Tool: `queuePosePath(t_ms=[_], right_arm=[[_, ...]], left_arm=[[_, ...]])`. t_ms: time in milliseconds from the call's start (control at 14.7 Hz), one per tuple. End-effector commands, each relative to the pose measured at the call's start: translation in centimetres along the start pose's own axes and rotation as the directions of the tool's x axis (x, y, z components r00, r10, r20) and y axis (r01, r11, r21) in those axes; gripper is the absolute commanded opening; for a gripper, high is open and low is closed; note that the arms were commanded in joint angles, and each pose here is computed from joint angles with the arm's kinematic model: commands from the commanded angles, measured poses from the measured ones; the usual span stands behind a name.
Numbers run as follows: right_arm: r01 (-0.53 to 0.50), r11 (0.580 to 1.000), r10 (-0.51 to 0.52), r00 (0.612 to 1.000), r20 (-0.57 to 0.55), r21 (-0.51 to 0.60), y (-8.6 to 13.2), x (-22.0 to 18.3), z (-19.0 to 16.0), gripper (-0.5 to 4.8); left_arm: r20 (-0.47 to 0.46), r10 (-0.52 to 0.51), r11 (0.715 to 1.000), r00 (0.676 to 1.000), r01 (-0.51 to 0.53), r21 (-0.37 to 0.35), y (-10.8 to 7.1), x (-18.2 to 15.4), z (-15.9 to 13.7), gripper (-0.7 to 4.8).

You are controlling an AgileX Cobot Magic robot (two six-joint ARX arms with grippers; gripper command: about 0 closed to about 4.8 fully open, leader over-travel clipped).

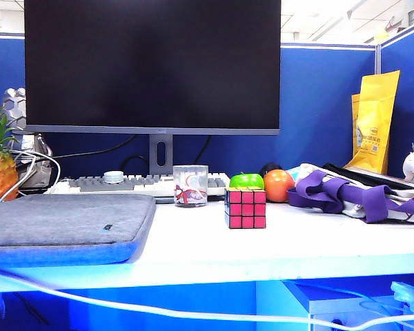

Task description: Rotate the Rubik's Cube so that its red face is facing towards you.

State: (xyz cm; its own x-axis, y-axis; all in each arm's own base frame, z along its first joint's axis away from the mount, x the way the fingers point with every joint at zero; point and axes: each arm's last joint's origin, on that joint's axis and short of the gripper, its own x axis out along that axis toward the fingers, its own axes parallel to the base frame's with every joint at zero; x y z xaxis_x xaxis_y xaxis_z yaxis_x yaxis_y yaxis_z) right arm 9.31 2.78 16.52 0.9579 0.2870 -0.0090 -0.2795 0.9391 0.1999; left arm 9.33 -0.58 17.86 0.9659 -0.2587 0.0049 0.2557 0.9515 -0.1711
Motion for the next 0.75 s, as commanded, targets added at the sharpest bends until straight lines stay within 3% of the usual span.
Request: queuePosePath(t_ms=[68, 748], right_arm=[[-0.005, 1.0, 0.005, 1.0, 0.004, 0.0, -0.03, 0.06, -0.18, 0.09], [-0.002, 1.0, 0.002, 1.0, 0.004, 0.0, -0.04, 0.06, -0.18, 0.09]], left_arm=[[0.011, -0.006, 1.0, 1.0, 0.006, 0.005, 0.27, 0.3, -1.04, 0.52], [0.009, -0.005, 1.0, 1.0, 0.005, 0.004, 0.27, 0.3, -1.06, 0.52]])
